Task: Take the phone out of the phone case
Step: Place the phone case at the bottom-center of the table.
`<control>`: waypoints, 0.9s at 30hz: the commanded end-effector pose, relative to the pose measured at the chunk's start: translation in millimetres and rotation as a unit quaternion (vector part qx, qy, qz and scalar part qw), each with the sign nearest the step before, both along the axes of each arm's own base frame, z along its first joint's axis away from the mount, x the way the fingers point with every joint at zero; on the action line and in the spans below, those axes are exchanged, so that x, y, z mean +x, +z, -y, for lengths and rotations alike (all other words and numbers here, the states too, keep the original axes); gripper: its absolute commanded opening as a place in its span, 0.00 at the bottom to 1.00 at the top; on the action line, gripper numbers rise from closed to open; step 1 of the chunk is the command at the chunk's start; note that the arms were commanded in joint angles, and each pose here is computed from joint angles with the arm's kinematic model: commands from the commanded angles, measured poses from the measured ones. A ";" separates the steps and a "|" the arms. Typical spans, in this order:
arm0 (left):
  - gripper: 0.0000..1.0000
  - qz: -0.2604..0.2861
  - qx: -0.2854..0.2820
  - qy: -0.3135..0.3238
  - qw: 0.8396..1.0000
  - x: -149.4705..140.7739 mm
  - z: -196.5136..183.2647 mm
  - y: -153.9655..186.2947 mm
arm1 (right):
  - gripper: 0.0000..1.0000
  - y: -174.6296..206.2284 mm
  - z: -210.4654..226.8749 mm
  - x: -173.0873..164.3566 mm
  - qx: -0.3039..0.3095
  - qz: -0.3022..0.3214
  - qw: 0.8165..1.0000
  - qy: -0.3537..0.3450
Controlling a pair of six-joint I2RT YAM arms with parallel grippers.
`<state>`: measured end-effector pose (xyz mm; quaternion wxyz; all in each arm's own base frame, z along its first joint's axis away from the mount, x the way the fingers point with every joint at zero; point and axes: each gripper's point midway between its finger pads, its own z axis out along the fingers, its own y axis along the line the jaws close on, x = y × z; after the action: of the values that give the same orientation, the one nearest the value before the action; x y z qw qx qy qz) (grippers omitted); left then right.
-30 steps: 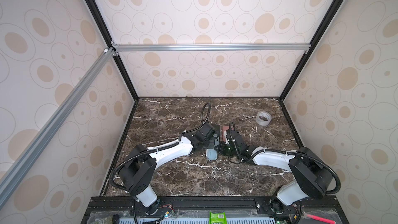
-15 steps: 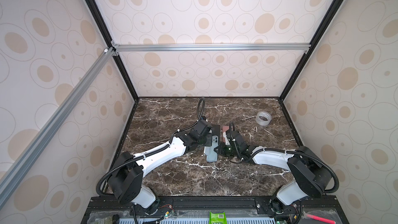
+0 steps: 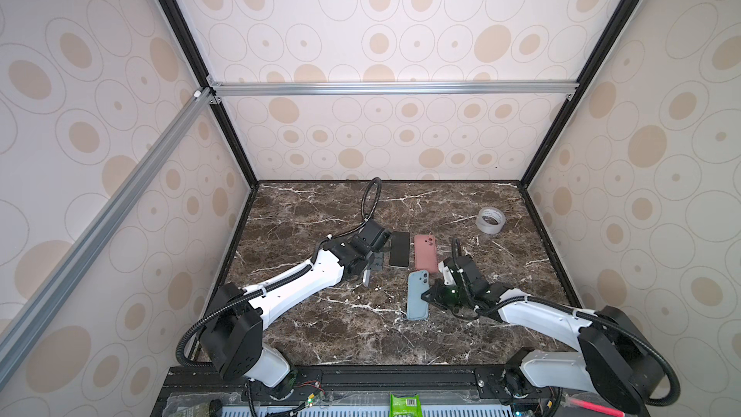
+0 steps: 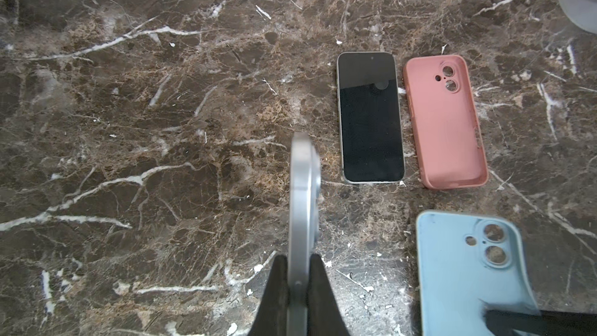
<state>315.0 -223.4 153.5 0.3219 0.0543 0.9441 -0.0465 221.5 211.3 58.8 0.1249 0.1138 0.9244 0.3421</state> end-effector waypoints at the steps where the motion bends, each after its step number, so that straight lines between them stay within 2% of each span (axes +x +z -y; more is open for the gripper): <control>1: 0.00 0.018 0.003 0.009 1.000 9.8 1.0 17.1 | 0.00 -11.7 26.4 -24.5 -0.025 -0.051 0.998 0.015; 9: 0.00 0.005 0.008 -0.001 1.000 8.6 16.8 8.6 | 0.00 -24.2 37.2 -28.1 -0.017 -0.080 0.997 0.016; 16: 0.00 -0.002 0.017 -0.005 1.000 3.2 25.0 3.6 | 0.14 -31.8 39.4 -19.9 -0.021 -0.069 0.997 0.006; 19: 0.00 -0.007 0.019 -0.006 1.000 1.2 30.9 -0.9 | 0.24 -32.2 40.8 -16.0 -0.017 -0.059 0.998 -0.001; 21: 0.00 -0.014 0.024 -0.007 1.000 -0.9 36.1 -5.7 | 0.34 -32.6 38.9 -17.6 -0.014 -0.065 0.998 0.008; 25: 0.00 -0.023 0.045 -0.005 0.999 -5.8 46.0 -13.7 | 0.51 -31.7 51.2 -19.9 -0.049 -0.054 0.997 0.005; 27: 0.00 -0.027 0.054 -0.003 0.998 -9.0 51.6 -17.6 | 0.69 -26.7 67.4 -19.1 -0.094 -0.036 0.995 -0.006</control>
<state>306.4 -269.7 124.4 0.2811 0.0895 0.9554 -0.0124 205.8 166.7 32.8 0.0839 0.1210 0.9399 0.3081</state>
